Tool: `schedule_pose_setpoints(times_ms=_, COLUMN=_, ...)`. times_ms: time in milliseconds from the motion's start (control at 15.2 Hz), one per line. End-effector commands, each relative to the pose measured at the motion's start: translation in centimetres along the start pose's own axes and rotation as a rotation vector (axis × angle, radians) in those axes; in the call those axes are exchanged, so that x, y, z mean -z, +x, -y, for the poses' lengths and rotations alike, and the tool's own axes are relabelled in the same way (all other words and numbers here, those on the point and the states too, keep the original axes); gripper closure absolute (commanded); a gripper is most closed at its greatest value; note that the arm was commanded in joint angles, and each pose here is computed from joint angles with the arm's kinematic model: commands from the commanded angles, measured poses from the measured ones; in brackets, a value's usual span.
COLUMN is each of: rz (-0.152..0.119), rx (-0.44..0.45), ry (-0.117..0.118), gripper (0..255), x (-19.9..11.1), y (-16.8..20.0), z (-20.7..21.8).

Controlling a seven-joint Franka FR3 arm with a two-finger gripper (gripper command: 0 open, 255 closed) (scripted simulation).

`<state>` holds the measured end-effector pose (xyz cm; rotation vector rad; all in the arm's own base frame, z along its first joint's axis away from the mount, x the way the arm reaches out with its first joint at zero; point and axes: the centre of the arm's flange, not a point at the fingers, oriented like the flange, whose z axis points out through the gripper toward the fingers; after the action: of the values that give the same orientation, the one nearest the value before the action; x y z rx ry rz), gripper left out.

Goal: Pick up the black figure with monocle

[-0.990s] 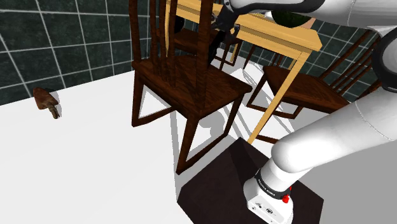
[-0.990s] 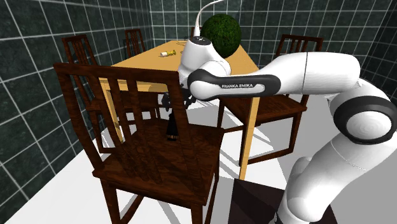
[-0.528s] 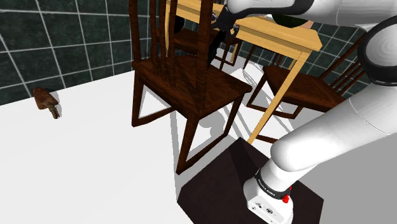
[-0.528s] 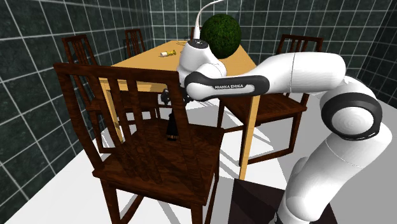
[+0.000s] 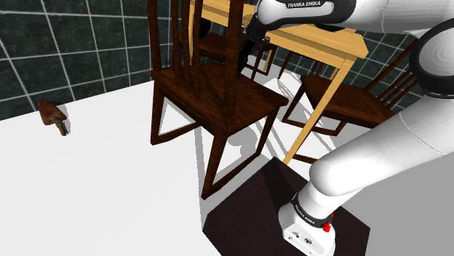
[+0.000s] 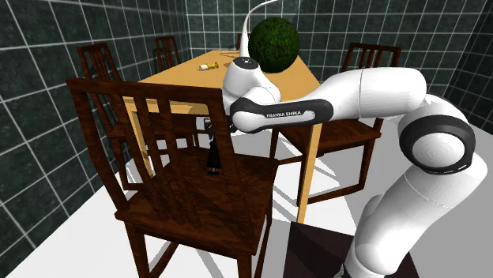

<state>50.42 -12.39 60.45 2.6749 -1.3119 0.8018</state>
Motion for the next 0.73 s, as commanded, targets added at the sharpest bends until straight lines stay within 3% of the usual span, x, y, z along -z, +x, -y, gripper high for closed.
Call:
schedule_pose_setpoints(times_ms=0, rz=0.001, rx=0.0, ry=0.0, gripper=255, x=-0.1, y=0.0, z=0.0)
schedule_pose_setpoints(times_ms=396, rz=0.001, rx=0.0, ry=0.0, gripper=255, x=-0.1, y=0.0, z=0.0)
schedule_pose_setpoints(times_ms=660, rz=0.001, rx=0.0, ry=0.0, gripper=255, x=1.7, y=1.0, z=0.4)
